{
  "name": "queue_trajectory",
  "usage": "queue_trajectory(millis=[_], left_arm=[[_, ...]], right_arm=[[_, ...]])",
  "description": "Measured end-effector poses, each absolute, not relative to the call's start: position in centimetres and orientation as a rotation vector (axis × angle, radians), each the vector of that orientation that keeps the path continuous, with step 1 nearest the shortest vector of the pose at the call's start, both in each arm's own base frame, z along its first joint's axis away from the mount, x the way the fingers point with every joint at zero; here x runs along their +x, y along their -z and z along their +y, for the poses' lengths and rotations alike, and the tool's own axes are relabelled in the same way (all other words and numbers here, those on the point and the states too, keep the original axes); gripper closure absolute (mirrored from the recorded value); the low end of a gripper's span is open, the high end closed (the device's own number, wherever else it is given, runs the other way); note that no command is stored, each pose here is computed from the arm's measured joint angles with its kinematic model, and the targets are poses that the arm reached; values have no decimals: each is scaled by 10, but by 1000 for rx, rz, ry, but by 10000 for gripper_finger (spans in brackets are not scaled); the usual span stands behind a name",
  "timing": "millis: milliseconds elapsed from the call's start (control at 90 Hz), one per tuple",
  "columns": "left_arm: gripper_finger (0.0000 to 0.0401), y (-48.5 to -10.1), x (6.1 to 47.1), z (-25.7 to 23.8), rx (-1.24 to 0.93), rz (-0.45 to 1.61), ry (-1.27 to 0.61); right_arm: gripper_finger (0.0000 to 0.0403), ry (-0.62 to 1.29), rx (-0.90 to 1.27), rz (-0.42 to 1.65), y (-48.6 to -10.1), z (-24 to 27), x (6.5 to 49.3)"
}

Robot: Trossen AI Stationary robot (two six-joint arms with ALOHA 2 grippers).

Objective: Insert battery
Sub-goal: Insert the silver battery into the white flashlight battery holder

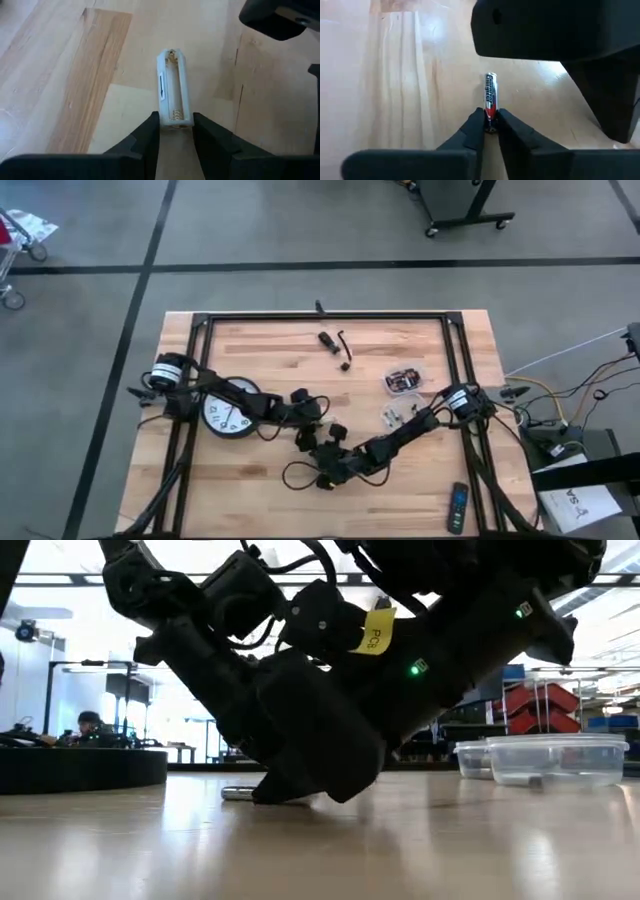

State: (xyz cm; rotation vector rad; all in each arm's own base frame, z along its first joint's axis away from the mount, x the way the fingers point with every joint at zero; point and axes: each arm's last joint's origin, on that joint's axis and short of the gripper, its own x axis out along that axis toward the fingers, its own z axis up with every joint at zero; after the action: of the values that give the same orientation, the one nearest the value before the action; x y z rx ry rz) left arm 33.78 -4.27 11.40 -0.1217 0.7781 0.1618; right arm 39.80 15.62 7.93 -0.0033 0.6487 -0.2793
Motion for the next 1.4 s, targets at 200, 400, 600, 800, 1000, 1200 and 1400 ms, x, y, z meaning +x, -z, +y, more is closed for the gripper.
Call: queue_trajectory(millis=[200,400,600,800,1000,1200,1400], left_arm=[[303,-114,337,-43,-122,783,-162],[303,-113,337,-43,-128,787,-166],[303,-113,337,-43,-147,787,-174],[303,-113,336,-46,-165,785,-177],[303,-113,336,-48,-166,782,-178],[303,-113,336,-48,-167,782,-177],[303,-113,336,-48,-154,782,-166]], right_arm=[[396,236,-50,669,-90,155,397],[398,171,-181,844,-124,146,376],[399,119,-266,947,-170,134,352],[400,88,-312,994,-197,118,338],[400,76,-321,1027,-202,98,339],[400,74,-305,1054,-199,79,345],[400,52,-273,1073,-199,59,349]])
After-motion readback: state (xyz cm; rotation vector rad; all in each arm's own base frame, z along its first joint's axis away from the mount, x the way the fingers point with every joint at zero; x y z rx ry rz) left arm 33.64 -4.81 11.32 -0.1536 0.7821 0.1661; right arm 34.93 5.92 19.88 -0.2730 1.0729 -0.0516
